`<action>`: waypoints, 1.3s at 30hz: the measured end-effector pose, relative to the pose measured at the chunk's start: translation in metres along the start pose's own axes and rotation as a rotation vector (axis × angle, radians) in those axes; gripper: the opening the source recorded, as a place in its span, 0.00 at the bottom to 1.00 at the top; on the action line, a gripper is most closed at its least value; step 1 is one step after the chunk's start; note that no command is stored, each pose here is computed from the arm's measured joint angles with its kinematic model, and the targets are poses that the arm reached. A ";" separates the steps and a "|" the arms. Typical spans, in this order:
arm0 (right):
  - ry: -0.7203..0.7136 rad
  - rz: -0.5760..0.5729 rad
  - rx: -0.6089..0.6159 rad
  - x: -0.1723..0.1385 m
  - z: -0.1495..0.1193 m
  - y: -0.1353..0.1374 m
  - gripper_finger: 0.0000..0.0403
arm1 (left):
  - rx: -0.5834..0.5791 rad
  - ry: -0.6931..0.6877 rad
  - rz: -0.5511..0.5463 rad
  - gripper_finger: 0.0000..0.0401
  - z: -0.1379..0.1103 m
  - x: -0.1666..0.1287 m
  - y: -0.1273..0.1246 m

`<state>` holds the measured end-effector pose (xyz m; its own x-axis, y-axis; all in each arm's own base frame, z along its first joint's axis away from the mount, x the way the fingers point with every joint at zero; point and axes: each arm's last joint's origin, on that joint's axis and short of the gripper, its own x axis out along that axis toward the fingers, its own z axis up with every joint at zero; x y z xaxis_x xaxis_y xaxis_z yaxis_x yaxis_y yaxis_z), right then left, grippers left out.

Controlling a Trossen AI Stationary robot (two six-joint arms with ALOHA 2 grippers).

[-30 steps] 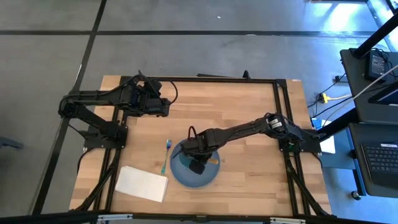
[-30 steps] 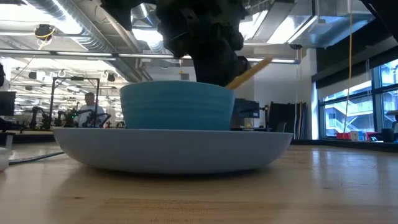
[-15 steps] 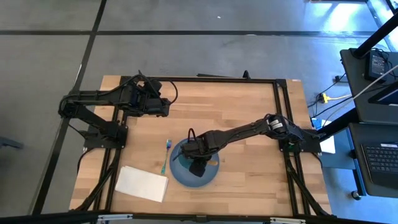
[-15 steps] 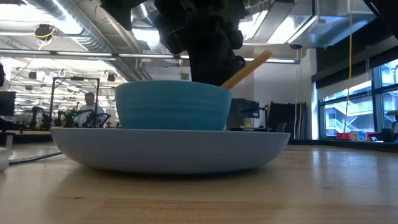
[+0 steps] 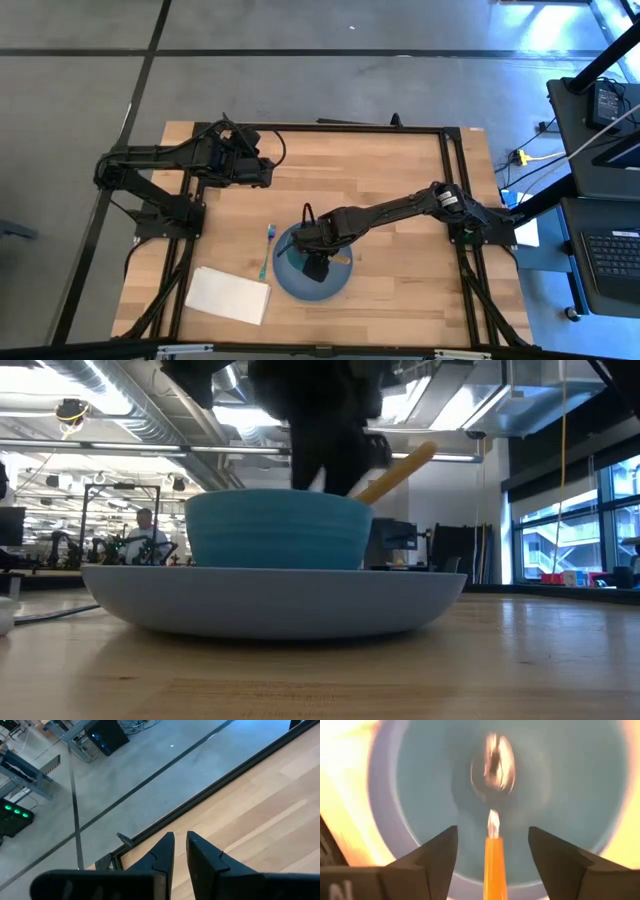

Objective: Set table place
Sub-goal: Return to Home Position

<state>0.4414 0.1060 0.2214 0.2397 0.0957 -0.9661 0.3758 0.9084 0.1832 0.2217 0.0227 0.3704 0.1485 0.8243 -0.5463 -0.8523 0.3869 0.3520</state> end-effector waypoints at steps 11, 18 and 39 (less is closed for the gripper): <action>-0.015 -0.139 -0.059 -0.079 -0.015 0.018 0.60 | -0.007 -0.002 -0.005 0.15 0.000 0.000 -0.001; -0.235 -0.302 -0.196 -0.143 -0.081 0.050 0.60 | -0.009 -0.002 -0.007 0.17 0.001 0.000 -0.001; -0.647 -0.240 -0.277 -0.247 -0.160 0.049 0.60 | -0.037 -0.005 -0.028 0.14 0.002 0.000 -0.003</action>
<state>0.2570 0.1922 0.4399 0.6909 -0.2999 -0.6578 0.2656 0.9516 -0.1548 0.2252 0.0225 0.3710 0.1751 0.8158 -0.5512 -0.8657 0.3943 0.3085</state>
